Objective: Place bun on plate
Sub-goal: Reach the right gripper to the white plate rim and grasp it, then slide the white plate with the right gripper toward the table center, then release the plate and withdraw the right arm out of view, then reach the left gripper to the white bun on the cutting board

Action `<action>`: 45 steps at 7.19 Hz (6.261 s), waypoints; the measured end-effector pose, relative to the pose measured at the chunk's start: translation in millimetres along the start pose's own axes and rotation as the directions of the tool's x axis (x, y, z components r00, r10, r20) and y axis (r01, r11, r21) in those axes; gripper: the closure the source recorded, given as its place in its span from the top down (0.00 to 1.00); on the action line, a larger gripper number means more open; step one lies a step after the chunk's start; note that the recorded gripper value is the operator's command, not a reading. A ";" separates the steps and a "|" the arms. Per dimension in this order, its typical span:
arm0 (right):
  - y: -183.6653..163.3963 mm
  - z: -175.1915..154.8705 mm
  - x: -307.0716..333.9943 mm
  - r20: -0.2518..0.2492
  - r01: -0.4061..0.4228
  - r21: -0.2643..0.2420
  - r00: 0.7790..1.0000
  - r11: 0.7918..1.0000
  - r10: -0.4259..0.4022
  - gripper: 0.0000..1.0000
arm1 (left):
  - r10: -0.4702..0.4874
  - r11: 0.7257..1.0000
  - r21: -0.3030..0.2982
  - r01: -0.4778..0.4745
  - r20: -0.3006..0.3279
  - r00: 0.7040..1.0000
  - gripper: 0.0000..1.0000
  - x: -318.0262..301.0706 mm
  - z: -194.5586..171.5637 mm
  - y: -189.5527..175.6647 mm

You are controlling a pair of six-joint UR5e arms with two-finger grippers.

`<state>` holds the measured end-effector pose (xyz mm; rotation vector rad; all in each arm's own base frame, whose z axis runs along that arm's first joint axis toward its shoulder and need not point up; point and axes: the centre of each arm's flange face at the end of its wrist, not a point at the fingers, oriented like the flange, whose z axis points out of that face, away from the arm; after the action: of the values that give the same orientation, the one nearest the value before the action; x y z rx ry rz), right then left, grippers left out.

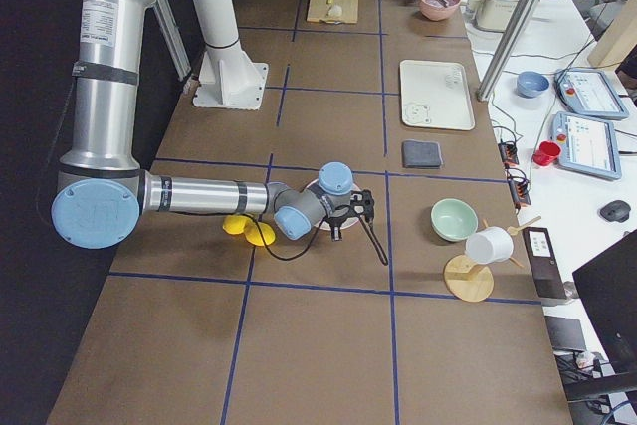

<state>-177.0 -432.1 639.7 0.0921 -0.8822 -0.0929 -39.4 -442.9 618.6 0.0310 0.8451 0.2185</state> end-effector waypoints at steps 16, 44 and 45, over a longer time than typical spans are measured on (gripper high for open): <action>-41.2 67.7 -485.3 0.223 -0.293 0.082 0.937 0.953 0.269 1.00 | -0.005 1.000 -0.003 0.005 -0.001 1.000 1.00 -0.6 0.7 1.1; -26.9 -193.1 117.5 -0.132 0.081 -0.024 0.988 0.996 -0.083 1.00 | -0.122 0.986 0.115 0.119 0.024 0.992 0.62 278.8 181.5 -24.7; -26.3 -193.0 117.5 -0.132 0.081 -0.024 0.988 0.996 -0.084 1.00 | -0.113 0.988 0.106 0.109 0.034 0.993 0.25 284.3 189.7 -19.9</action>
<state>45.5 -464.1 604.6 0.1161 -0.7442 -0.1704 288.2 -393.1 532.5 0.0857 0.8154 0.0686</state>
